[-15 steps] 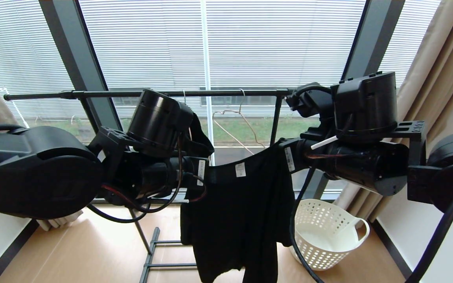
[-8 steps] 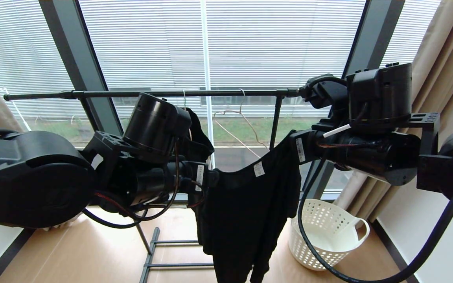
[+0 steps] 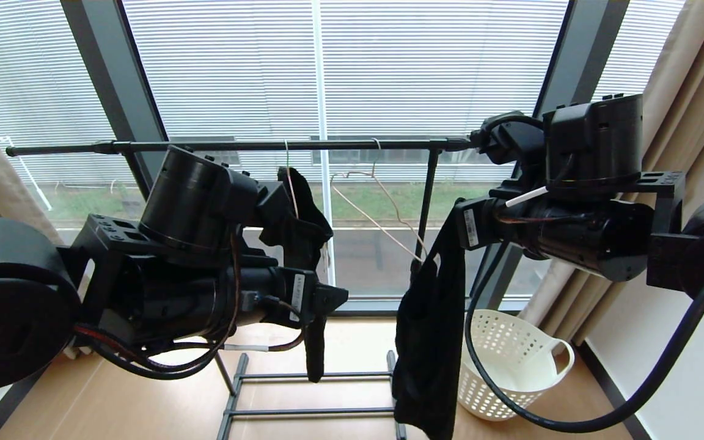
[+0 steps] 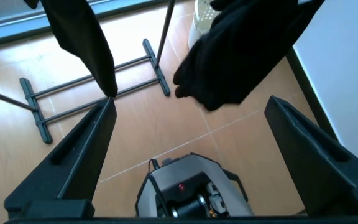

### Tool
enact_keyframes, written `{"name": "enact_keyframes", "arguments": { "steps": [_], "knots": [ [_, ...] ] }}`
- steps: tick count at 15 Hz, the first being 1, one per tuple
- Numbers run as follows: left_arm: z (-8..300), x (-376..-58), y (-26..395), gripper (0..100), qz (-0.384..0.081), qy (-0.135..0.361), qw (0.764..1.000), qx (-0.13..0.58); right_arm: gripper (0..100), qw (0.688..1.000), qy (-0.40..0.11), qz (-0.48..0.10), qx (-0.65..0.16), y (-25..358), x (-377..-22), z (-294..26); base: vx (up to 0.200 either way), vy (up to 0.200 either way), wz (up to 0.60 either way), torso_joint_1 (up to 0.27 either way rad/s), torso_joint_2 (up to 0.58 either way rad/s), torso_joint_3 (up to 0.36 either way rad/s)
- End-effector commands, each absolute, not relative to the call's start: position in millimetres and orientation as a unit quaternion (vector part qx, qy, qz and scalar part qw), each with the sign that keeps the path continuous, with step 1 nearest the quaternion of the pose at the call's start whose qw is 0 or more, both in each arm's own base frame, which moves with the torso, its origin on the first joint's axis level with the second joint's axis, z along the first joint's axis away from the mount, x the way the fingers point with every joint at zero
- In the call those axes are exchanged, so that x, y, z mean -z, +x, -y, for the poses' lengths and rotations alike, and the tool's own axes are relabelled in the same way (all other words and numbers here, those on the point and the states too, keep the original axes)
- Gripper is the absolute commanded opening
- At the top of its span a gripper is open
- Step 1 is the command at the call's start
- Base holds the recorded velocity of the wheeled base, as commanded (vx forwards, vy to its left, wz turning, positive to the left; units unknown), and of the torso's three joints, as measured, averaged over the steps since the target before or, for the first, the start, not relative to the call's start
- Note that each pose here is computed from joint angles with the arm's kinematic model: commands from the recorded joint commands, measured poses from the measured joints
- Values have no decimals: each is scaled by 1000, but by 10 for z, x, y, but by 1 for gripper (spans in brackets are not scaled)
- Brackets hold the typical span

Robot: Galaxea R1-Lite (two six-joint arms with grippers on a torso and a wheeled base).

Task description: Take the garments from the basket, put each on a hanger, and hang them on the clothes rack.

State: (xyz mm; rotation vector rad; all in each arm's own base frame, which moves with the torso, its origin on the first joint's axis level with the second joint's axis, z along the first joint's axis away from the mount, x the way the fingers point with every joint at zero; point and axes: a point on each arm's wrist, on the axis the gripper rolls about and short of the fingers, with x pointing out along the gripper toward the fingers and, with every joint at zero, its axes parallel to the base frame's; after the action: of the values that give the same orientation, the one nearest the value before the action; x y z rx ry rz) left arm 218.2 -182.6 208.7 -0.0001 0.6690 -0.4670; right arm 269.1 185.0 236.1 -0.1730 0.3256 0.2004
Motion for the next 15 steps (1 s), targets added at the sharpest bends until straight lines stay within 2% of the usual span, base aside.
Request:
{"name": "enact_keyframes", "arguments": {
  "steps": [1,6,8,10,12,15],
  "knots": [
    [1779,-2075,2132,100,-326,1,918,227,0,979,-84,-161,-96,2709,-2365,-1832,0,0,0,0,0,0],
    [1796,-1982,2209,100,-330,3,919,217,0,978,-102,-157,-87,2701,-2411,-1723,0,0,0,0,0,0],
    [1835,-1934,2260,100,-324,7,924,204,0,975,-133,-156,-86,2629,-2420,-1629,0,0,0,0,0,0],
    [1860,-1907,2294,100,-320,9,926,200,0,965,-187,-163,-86,2577,-2363,-1512,0,0,0,0,0,0],
    [1859,-1903,2293,100,-318,20,926,203,0,961,-201,-167,-87,2568,-2330,-1496,0,0,0,0,0,0],
    [1864,-1900,2294,100,-317,22,926,202,0,961,-201,-170,-83,2587,-2319,-1476,0,-200,0,-2,5,2]
  ]
}}
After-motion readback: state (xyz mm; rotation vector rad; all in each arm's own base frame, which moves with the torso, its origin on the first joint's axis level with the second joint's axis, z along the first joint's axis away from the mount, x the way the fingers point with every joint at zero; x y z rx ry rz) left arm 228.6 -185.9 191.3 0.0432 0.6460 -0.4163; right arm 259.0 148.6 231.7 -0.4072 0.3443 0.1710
